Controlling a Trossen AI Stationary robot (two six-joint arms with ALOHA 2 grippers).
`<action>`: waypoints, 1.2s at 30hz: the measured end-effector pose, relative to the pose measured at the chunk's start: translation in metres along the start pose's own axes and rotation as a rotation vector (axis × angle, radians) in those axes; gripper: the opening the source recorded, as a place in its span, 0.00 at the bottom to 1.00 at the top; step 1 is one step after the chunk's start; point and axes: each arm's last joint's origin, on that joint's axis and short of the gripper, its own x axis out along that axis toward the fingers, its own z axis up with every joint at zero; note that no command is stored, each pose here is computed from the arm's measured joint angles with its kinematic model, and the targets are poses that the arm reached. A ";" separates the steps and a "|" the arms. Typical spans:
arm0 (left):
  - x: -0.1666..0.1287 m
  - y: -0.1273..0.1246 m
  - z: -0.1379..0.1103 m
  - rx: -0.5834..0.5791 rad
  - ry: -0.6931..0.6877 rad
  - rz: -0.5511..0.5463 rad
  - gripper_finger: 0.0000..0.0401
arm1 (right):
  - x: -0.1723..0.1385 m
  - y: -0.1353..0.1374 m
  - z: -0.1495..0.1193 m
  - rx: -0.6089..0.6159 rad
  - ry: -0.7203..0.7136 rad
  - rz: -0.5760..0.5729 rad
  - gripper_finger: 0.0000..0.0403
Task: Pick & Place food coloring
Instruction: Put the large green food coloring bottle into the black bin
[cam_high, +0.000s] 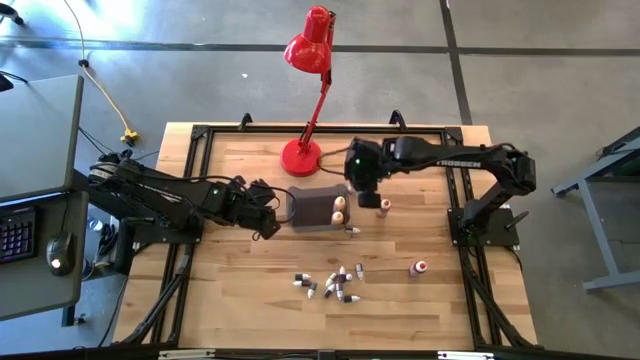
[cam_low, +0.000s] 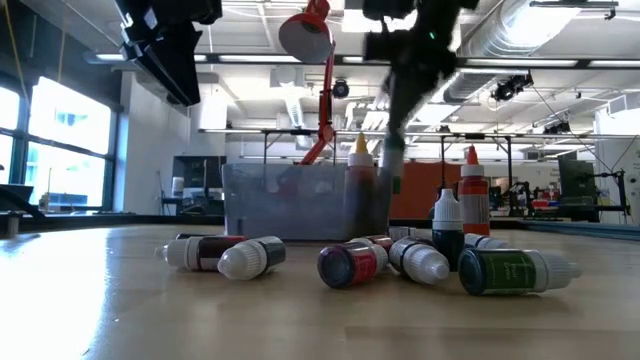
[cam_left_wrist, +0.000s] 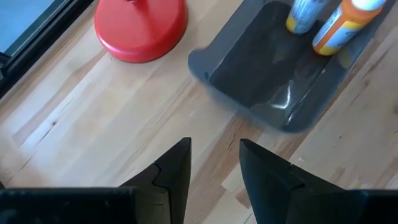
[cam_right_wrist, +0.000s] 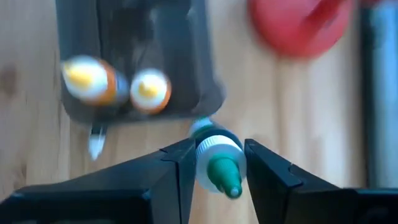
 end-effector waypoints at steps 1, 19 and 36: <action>0.000 -0.001 0.000 -0.004 -0.004 -0.005 0.33 | -0.008 -0.002 0.006 -0.015 -0.030 -0.015 0.27; 0.000 0.000 0.000 0.003 -0.005 -0.004 0.33 | 0.032 -0.003 0.036 -0.089 0.012 0.117 0.28; 0.000 0.000 0.000 0.035 0.001 0.002 0.33 | 0.087 0.002 0.034 -0.104 0.119 0.187 0.28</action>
